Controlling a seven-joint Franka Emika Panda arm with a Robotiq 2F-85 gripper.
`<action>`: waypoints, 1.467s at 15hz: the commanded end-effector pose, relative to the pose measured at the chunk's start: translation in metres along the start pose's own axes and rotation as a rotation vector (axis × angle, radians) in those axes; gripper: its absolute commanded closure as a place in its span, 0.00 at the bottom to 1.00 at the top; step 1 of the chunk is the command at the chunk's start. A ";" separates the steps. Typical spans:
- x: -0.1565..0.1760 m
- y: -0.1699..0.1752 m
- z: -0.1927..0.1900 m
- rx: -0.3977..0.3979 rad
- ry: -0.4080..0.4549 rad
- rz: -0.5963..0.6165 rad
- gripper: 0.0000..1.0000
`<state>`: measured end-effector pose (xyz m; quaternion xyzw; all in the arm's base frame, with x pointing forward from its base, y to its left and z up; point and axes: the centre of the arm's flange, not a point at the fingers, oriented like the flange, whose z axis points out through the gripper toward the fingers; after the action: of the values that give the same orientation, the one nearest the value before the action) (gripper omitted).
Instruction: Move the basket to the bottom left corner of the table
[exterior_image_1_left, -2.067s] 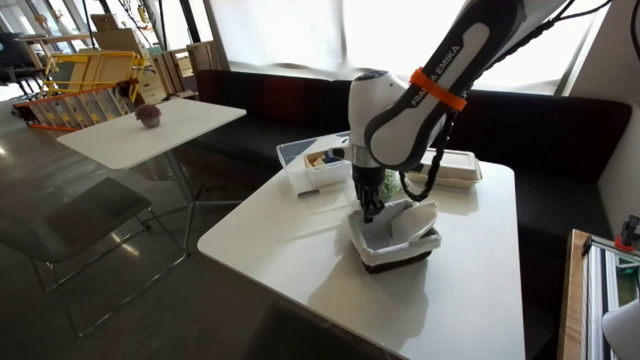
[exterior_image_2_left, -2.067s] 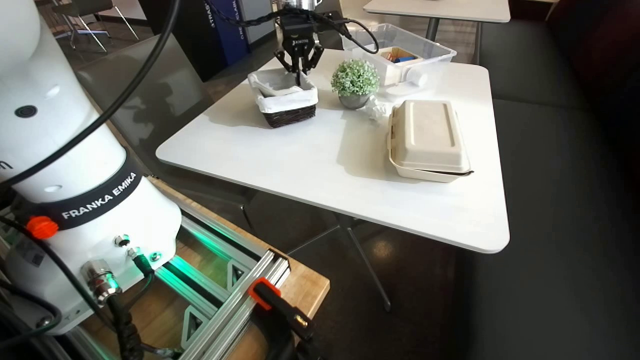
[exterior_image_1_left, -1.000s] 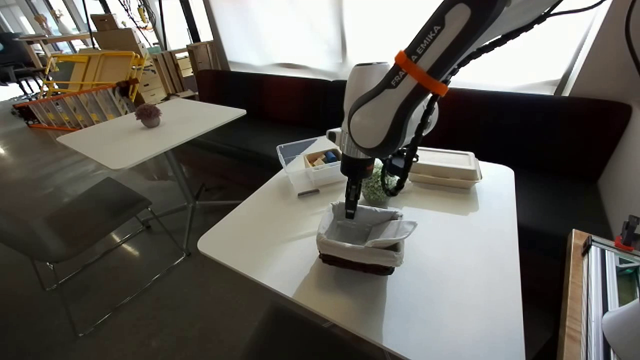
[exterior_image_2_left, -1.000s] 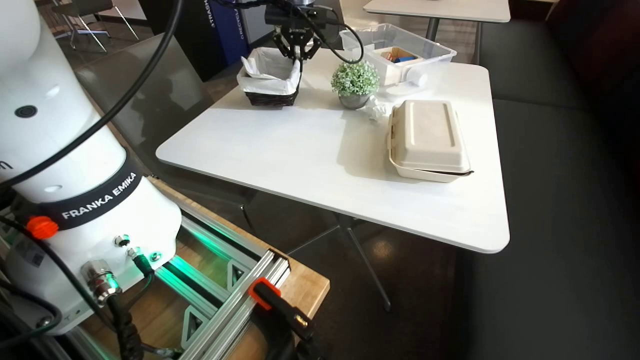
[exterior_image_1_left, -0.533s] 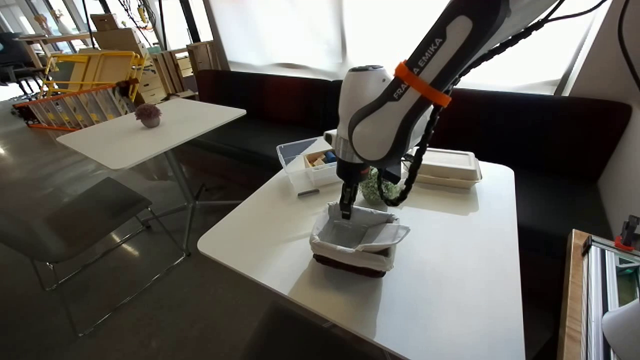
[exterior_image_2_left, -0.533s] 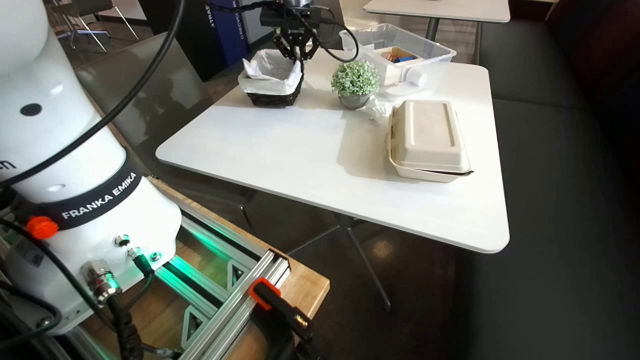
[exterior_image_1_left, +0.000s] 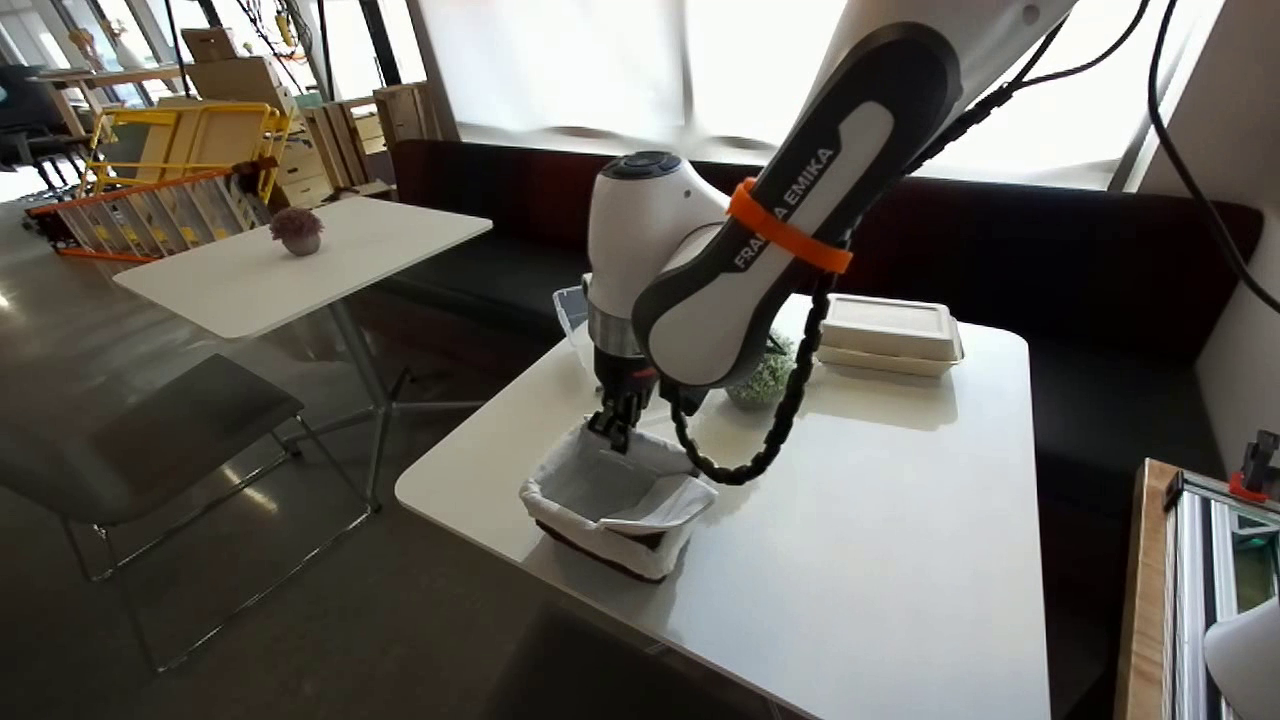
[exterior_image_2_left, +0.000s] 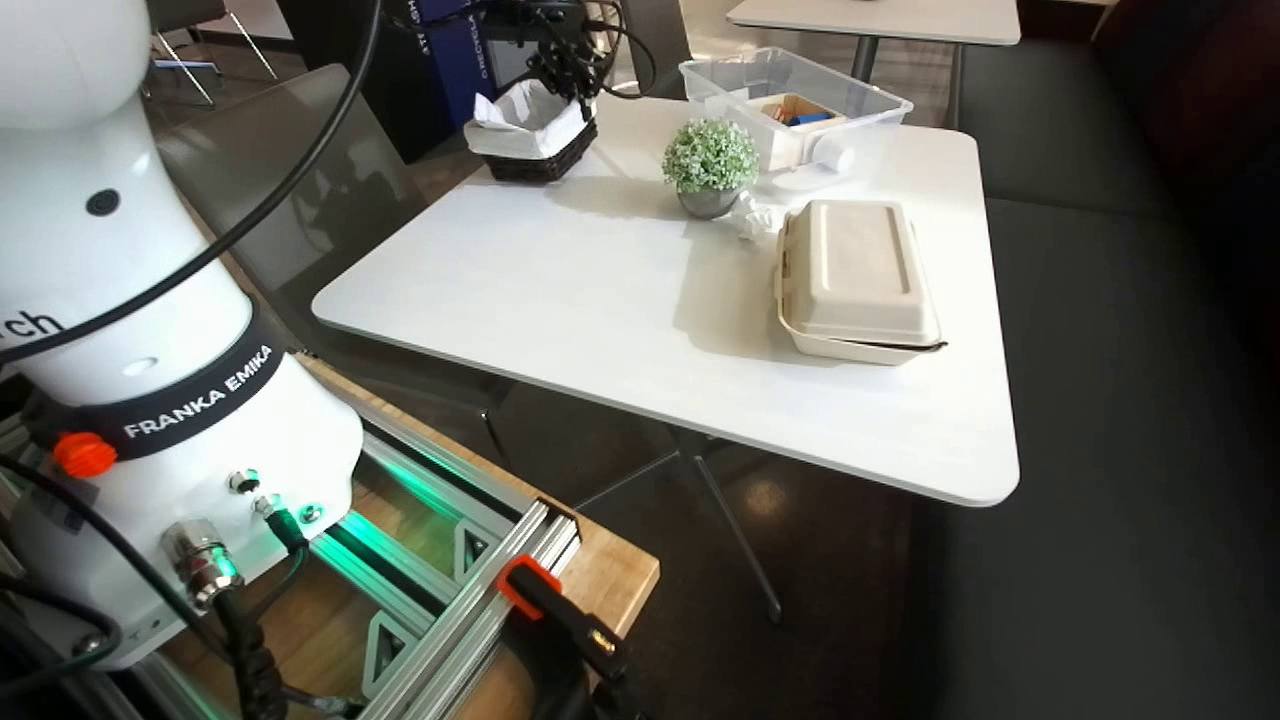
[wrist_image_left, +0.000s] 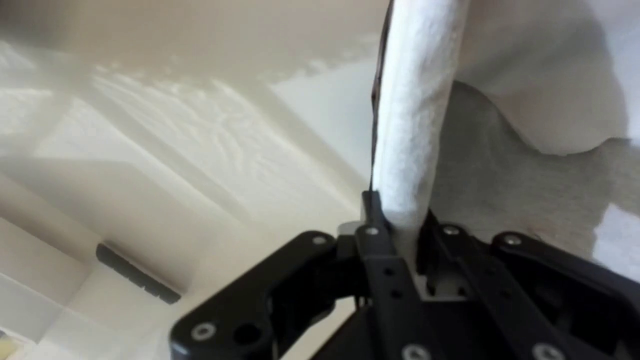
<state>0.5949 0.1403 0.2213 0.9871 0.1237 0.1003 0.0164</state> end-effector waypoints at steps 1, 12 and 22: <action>0.054 -0.015 0.016 -0.015 0.020 0.085 0.96; 0.125 -0.005 0.052 0.000 0.142 0.024 0.96; 0.150 0.005 0.058 -0.031 0.191 -0.036 0.53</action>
<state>0.7333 0.1712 0.2050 0.9716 0.1312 0.1962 0.0151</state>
